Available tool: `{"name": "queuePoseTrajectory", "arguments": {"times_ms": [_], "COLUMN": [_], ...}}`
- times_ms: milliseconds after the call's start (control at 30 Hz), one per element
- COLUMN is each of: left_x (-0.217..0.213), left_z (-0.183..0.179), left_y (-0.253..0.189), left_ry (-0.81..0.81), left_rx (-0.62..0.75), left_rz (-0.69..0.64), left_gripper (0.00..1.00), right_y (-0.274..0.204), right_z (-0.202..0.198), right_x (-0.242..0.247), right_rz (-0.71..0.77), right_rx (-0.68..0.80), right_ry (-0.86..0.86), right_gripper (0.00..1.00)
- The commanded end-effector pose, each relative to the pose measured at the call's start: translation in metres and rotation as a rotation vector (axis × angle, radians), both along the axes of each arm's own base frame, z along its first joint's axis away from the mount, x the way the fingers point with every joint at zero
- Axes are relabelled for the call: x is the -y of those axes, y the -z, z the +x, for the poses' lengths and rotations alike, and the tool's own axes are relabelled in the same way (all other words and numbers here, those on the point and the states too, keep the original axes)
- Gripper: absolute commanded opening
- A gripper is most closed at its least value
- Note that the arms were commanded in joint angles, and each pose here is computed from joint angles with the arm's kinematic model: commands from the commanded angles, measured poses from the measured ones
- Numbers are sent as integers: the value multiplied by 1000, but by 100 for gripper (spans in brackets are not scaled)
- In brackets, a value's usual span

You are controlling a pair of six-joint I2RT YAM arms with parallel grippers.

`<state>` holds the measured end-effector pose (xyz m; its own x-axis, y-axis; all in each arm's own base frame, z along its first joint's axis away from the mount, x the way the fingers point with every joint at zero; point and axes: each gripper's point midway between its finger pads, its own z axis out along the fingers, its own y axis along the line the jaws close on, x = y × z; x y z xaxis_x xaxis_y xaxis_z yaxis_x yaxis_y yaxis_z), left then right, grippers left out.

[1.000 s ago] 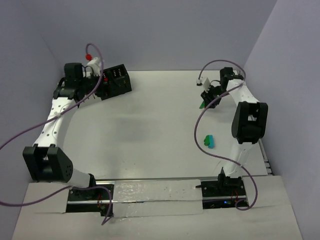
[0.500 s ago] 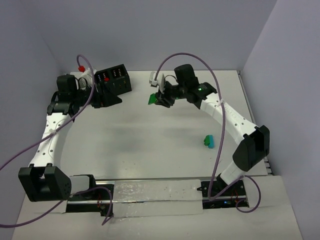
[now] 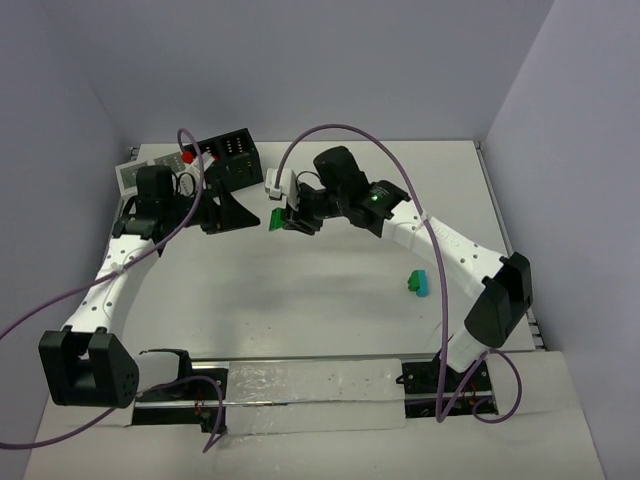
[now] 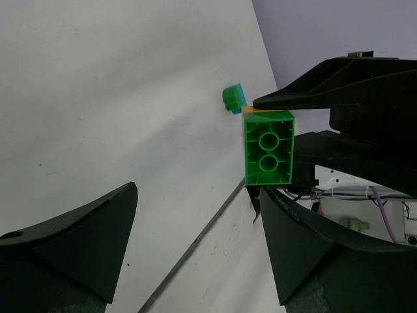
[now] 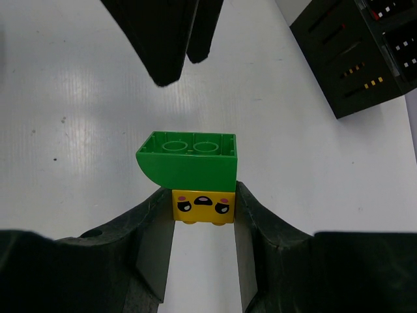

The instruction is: Sort the legos into containers by color

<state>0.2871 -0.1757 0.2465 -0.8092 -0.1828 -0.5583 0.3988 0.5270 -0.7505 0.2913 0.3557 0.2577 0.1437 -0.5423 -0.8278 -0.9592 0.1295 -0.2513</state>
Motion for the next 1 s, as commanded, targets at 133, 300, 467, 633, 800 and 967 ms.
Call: {"name": "queuePoseTrajectory", "arguments": {"times_ms": [133,300,467,633,800,967], "left_x": [30,42,46,49,50,53], "left_z": [-4,-5,-5,-3,-3,-7], "left_y": [-27,-28,-24,-22,-22,-22], "left_ry": [98,124,131,141,152,171], "left_rx": [102,114,106,99,87,73], "left_rz": [-56,-54,-55,-50,-62,-81], "left_gripper": [82,79,75,66,43,38], "right_y": [-1,4,3,-1,-1,0], "right_z": [-10,-15,-19,-21,-23,-21], "right_x": [-13,-17,-18,-20,-22,-22], "right_rz": [-9,-21,-18,-13,-15,-24], "right_rx": [-5,-3,-7,-6,-2,9], "right_ry": [-18,-33,-41,-49,-52,-38], "right_gripper": [0,0,0,0,0,0]}}
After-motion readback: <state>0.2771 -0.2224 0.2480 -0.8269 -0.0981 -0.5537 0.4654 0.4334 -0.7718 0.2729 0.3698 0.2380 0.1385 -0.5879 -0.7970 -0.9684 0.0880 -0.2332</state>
